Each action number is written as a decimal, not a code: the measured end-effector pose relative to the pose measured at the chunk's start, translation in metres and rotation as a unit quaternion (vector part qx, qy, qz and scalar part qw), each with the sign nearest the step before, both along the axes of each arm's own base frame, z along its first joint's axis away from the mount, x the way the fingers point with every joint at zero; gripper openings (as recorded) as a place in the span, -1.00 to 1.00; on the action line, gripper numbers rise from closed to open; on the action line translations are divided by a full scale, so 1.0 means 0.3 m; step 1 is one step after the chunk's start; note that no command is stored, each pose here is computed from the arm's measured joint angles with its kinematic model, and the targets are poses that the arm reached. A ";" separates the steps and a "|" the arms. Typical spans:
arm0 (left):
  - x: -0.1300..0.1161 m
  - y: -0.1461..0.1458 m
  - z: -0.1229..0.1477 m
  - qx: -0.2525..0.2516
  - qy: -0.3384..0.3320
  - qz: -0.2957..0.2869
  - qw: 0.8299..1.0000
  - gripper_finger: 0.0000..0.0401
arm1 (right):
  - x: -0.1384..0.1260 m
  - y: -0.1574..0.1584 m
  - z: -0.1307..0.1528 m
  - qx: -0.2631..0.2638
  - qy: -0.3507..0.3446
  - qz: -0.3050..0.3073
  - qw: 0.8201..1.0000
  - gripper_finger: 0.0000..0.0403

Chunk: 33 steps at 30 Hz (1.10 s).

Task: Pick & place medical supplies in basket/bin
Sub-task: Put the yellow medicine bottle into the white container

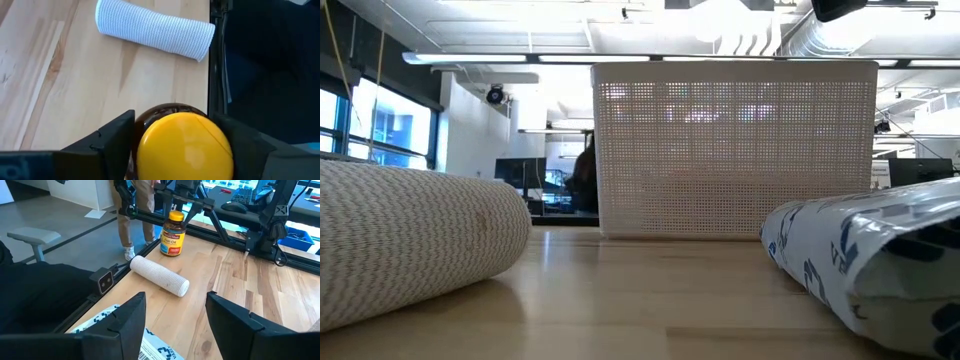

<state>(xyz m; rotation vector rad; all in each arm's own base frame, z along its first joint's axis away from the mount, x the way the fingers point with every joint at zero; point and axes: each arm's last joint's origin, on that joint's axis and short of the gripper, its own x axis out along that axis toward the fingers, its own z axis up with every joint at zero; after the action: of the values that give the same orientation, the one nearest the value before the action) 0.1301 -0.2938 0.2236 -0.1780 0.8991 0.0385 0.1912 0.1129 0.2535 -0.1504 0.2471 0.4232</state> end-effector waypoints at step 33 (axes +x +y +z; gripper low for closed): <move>-0.027 0.006 0.161 -0.072 0.026 -0.017 0.997 0.05 | -0.001 0.001 -0.002 -0.004 0.002 0.008 1.000 -0.02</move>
<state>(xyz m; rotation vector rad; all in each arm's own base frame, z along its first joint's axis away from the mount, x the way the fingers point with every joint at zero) 0.1220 -0.2918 0.2718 -0.2968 0.9575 -0.0536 0.1909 0.1132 0.2528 -0.1591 0.2526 0.4386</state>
